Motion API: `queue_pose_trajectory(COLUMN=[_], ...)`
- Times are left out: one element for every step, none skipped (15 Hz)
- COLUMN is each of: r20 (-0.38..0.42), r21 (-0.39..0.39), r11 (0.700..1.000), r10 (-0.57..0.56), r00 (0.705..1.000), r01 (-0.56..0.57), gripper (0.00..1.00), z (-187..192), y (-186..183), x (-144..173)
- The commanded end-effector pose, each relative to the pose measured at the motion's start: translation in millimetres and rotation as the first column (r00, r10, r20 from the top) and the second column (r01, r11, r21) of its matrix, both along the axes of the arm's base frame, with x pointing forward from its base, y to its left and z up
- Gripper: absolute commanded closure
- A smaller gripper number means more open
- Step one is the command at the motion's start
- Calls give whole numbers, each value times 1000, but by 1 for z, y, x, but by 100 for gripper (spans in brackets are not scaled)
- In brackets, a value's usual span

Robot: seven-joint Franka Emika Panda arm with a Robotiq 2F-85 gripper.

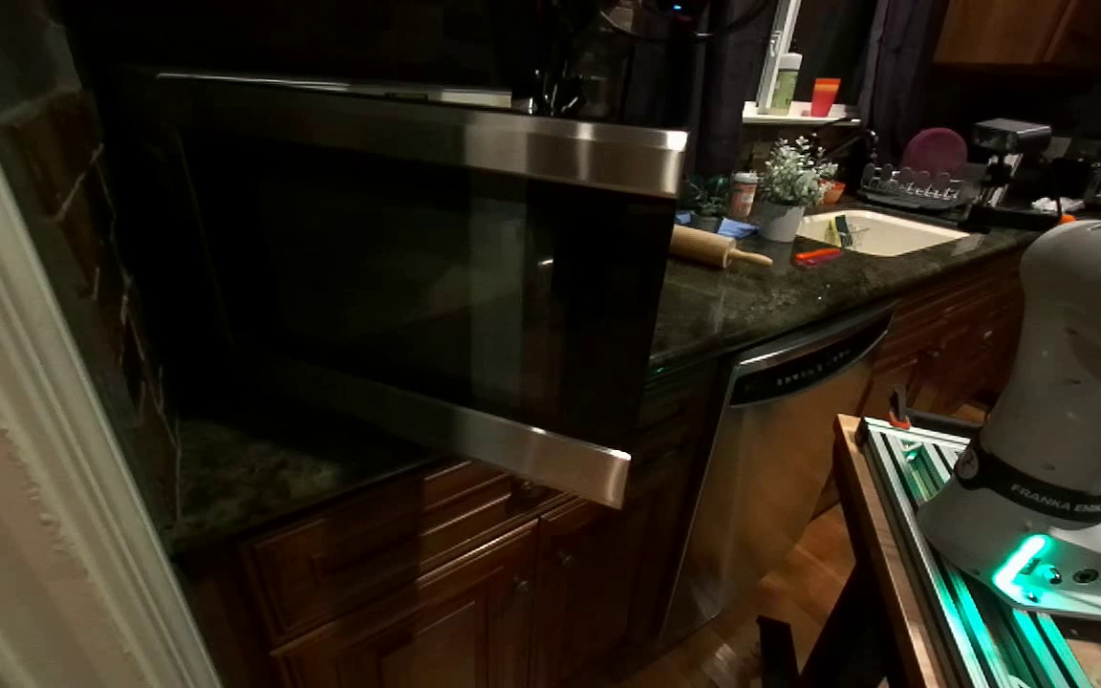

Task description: Open the microwave door

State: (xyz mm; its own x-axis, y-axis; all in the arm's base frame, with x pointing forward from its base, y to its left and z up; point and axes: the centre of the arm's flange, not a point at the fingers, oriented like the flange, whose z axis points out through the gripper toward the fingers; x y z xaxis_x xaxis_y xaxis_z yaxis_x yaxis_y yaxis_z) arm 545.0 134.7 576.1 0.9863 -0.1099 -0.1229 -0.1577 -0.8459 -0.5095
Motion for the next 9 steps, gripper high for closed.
queue_pose_trajectory(r20=[17,25,50,70,85,122,145,177,206], r21=[18,-7,-37,-32,-39,-96,-153,-206,-253], r11=[1000,1000,999,999,999,995,988,977,965], r10=[24,24,18,-2,-6,-10,-10,-12,-14], r00=[1000,999,999,998,996,993,989,984,979], r01=[-25,-24,-16,4,10,22,33,49,67], gripper=[100,100,100,100,100,100,100,100,100], z=[-16,-19,-21,-17,-10,-4,2,11,19], y=[19,22,24,23,22,19,13,5,-2], x=[3,3,2,3,1,-2,-5,-11,-13])
